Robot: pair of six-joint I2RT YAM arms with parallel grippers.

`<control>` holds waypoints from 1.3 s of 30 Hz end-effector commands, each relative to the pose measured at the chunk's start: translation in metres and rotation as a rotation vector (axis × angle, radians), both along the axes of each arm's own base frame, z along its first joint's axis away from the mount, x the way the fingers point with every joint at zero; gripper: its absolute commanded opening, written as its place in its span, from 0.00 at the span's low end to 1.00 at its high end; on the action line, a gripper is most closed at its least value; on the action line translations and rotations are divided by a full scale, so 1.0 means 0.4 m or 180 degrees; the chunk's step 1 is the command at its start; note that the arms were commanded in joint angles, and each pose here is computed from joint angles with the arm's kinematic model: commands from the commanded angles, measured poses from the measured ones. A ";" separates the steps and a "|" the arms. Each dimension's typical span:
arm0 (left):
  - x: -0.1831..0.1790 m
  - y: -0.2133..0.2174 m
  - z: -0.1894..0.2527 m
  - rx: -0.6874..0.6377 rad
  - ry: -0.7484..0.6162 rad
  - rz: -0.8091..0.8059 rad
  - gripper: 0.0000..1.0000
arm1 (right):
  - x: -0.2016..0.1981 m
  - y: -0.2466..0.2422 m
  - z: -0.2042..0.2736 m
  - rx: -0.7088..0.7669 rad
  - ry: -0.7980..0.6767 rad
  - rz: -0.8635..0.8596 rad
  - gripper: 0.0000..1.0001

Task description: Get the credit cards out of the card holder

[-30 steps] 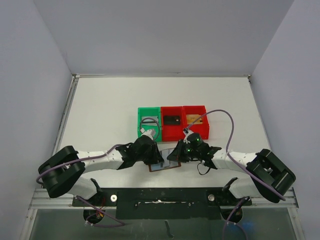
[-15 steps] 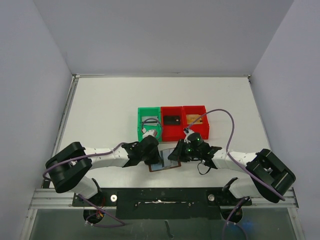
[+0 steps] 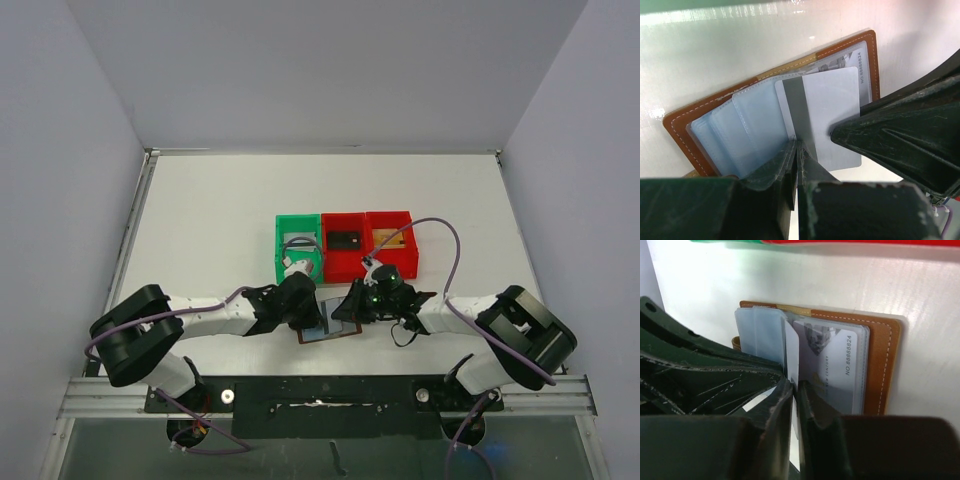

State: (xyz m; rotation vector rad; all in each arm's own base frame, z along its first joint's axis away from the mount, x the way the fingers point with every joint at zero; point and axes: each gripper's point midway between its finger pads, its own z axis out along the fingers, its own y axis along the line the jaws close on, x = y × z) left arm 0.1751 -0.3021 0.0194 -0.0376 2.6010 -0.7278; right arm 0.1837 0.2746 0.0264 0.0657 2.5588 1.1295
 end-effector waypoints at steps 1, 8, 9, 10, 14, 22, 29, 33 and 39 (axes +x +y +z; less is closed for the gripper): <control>-0.025 0.073 -0.062 0.0385 0.0081 0.0040 0.03 | 0.020 0.019 0.033 0.0163 -0.0208 0.0103 0.03; -0.022 0.088 -0.041 0.0367 0.0004 0.0096 0.03 | 0.015 0.006 0.050 0.0175 -0.0390 0.0153 0.00; -0.023 0.092 -0.040 0.0366 -0.0007 0.0103 0.04 | 0.014 0.005 0.059 0.0207 -0.0443 0.0160 0.00; -0.024 0.097 -0.040 0.0374 -0.0014 0.0113 0.04 | 0.013 0.002 0.067 0.0221 -0.0499 0.0167 0.00; -0.027 0.113 -0.041 0.0396 -0.0029 0.0155 0.04 | 0.016 -0.018 0.103 0.0169 -0.0771 0.0204 0.00; -0.015 0.121 0.004 0.0319 -0.0153 0.0260 0.04 | 0.025 -0.062 0.176 0.0106 -0.1253 0.0103 0.00; 0.023 0.051 0.159 -0.0165 -0.0536 0.0151 0.19 | 0.034 -0.098 0.194 0.0138 -0.1544 -0.0136 0.00; 0.027 -0.022 0.235 -0.0692 -0.0681 -0.0035 0.29 | 0.040 -0.122 0.218 0.0277 -0.1802 -0.0354 0.00; 0.034 -0.108 0.228 -0.0901 -0.0613 -0.0230 0.31 | 0.047 -0.177 0.246 0.0305 -0.2184 -0.0684 0.00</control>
